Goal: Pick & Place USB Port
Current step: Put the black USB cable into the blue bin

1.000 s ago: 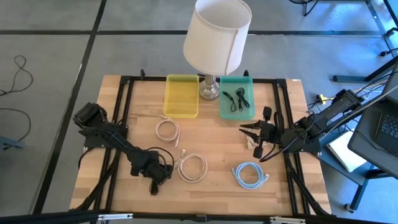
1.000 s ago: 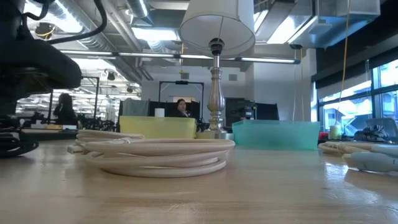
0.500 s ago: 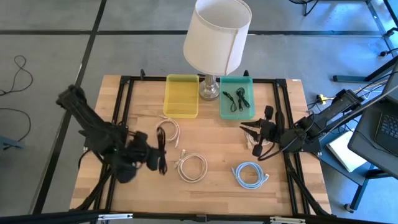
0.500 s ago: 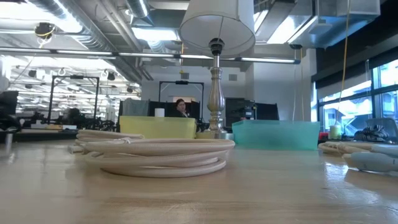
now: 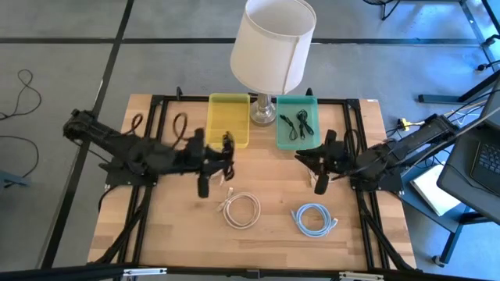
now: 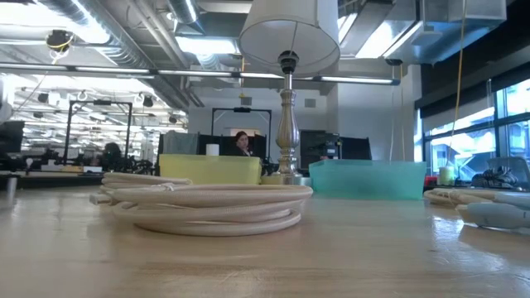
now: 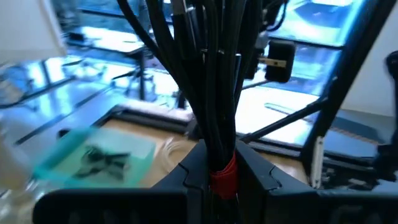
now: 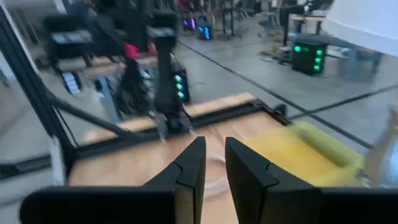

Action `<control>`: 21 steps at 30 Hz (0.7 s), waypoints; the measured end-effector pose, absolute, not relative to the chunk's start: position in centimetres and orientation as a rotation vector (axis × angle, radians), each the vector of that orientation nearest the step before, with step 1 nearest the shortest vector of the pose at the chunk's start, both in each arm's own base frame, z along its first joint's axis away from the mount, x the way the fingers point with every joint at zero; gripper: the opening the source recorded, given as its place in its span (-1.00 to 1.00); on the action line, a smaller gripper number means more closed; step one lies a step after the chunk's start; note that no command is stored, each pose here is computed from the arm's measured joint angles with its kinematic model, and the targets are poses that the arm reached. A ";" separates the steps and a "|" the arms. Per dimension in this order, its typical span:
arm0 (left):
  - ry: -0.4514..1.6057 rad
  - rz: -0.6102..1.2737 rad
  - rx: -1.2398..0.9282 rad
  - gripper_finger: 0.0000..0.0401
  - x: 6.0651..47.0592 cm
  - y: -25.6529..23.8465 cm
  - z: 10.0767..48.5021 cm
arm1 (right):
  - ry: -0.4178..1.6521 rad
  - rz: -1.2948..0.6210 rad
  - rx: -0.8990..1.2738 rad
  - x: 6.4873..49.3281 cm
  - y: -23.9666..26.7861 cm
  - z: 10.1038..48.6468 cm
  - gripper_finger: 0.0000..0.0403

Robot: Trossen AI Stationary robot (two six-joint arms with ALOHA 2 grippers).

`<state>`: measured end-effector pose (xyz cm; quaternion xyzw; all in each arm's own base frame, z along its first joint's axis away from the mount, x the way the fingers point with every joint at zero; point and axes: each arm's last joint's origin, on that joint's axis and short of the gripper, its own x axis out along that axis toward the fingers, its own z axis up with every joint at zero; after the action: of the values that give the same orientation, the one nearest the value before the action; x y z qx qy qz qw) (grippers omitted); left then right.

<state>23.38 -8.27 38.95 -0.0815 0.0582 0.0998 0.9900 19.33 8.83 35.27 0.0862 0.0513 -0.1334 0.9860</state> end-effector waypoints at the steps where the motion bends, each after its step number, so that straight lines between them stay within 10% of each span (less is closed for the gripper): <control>1: 0.114 0.174 -0.159 -0.80 23.8 -7.6 39.0 | 0.084 -0.258 0.187 19.5 8.7 35.5 -0.68; 8: 0.063 0.012 -0.136 -0.80 26.5 -4.4 39.0 | -0.046 -0.258 0.167 21.1 8.2 36.6 -0.58; 21: 0.048 -0.067 -0.137 -0.80 30.4 -0.1 37.1 | -0.041 -0.244 0.135 27.0 7.7 39.6 0.35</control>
<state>30.40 -0.06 37.11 -0.0686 0.0242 -0.0335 0.9968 26.97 7.72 39.59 0.0671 -0.0203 -0.1217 0.9901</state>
